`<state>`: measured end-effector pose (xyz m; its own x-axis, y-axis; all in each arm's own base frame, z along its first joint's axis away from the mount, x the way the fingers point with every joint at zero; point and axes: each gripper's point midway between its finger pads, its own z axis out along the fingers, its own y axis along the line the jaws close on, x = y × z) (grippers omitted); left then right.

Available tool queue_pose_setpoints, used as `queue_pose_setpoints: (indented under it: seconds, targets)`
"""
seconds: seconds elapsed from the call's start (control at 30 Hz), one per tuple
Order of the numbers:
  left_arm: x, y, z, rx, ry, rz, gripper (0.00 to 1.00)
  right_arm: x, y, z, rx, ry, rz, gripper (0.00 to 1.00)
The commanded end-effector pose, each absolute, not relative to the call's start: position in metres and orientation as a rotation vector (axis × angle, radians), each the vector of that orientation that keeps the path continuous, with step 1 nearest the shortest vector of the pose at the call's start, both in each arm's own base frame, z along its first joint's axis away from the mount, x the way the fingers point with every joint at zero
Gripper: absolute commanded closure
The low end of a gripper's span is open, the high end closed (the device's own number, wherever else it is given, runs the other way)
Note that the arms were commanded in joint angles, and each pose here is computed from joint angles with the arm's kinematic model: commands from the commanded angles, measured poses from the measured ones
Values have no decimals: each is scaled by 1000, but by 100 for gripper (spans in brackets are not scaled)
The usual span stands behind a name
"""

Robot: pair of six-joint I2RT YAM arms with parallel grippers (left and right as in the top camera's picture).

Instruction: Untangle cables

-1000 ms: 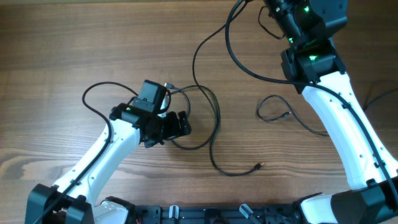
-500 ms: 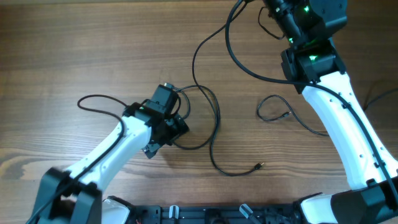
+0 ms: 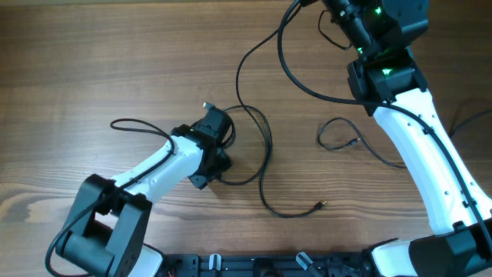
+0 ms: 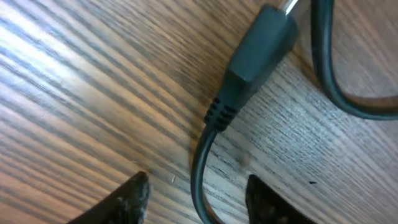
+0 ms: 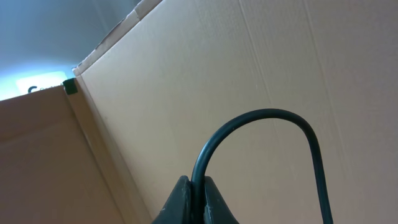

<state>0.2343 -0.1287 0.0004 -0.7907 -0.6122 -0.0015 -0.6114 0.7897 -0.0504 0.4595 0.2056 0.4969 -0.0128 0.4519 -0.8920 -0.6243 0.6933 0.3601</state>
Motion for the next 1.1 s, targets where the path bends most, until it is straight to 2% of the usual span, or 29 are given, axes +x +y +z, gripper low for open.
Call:
queue_pose_setpoints:
  seconds: [0.0, 0.17, 0.23, 0.3, 0.67, 0.93, 1.07]
  targets:
    - [226, -127, -13, -996, 2979, 4, 50, 449, 203, 519, -175, 1286, 871, 95]
    - [225, -123, -19, -992, 2982, 51, 52, 449, 203, 519, -175, 1287, 871, 96]
    - [225, -123, -19, -992, 2983, 53, 71, 449, 203, 518, -175, 1289, 871, 96]
    - [225, -122, -19, -991, 2980, 58, 96, 449, 203, 517, -174, 1295, 871, 96]
    - [226, -110, -12, -959, 2944, 135, 96, 451, 203, 511, -171, 1320, 871, 96]
    - [245, -117, 46, -806, 2816, -83, 96, 450, 205, 511, -181, 1320, 877, 96]
    - [256, -116, 92, -756, 2665, -222, 96, 450, 205, 512, -182, 1319, 875, 96]
